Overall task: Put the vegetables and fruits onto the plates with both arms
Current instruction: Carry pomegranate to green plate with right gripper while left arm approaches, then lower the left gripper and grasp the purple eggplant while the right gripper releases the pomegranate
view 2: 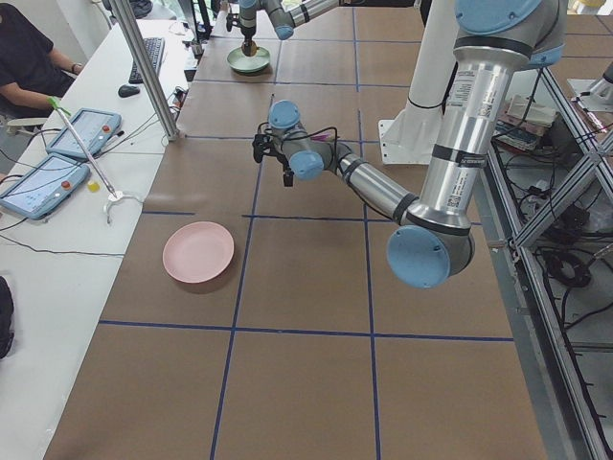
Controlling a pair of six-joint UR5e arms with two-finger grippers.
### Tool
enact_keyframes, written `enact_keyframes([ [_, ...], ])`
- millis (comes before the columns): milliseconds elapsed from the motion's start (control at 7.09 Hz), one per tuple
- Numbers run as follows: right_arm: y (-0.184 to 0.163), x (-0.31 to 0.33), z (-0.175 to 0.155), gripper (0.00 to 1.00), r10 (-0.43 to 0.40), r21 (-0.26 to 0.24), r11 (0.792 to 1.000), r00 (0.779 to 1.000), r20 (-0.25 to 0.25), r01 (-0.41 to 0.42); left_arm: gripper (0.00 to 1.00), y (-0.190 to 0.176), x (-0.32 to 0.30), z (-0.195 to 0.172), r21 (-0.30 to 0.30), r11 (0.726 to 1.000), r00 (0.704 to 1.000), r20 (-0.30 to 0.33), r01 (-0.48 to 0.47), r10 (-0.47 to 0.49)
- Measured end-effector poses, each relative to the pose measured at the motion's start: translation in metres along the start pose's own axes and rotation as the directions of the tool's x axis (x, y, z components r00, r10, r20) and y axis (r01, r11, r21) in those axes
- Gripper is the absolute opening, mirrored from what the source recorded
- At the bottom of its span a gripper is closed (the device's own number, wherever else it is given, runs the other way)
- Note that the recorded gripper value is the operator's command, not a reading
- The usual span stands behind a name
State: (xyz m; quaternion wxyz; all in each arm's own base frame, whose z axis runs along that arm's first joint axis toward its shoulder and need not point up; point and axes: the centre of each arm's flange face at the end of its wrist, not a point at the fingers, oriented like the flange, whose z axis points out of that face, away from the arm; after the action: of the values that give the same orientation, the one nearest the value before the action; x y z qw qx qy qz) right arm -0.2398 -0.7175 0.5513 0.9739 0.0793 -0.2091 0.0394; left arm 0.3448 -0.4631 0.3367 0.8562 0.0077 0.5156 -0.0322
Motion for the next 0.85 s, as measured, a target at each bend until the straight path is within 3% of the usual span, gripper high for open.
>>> enact_keyframes([
  [282, -0.002, -0.006, -0.016, 1.0, -0.008, 0.021, 1.0, 1.0, 0.028, 0.008, 1.0, 0.044, 0.075, 0.055, 0.032, 0.999, 1.0, -0.001, 0.021, -0.021],
  [564, -0.001, -0.02, -0.041, 1.0, -0.02, 0.014, 1.0, 0.992, 0.127, 0.019, 1.0, 0.089, 0.143, 0.114, 0.09, 0.995, 0.999, 0.011, -0.04, 0.04],
  [847, 0.004, -0.026, -0.054, 1.0, -0.025, 0.007, 1.0, 0.983, 0.184, 0.025, 1.0, 0.109, 0.195, 0.14, 0.1, 0.994, 0.999, 0.026, -0.032, 0.03],
])
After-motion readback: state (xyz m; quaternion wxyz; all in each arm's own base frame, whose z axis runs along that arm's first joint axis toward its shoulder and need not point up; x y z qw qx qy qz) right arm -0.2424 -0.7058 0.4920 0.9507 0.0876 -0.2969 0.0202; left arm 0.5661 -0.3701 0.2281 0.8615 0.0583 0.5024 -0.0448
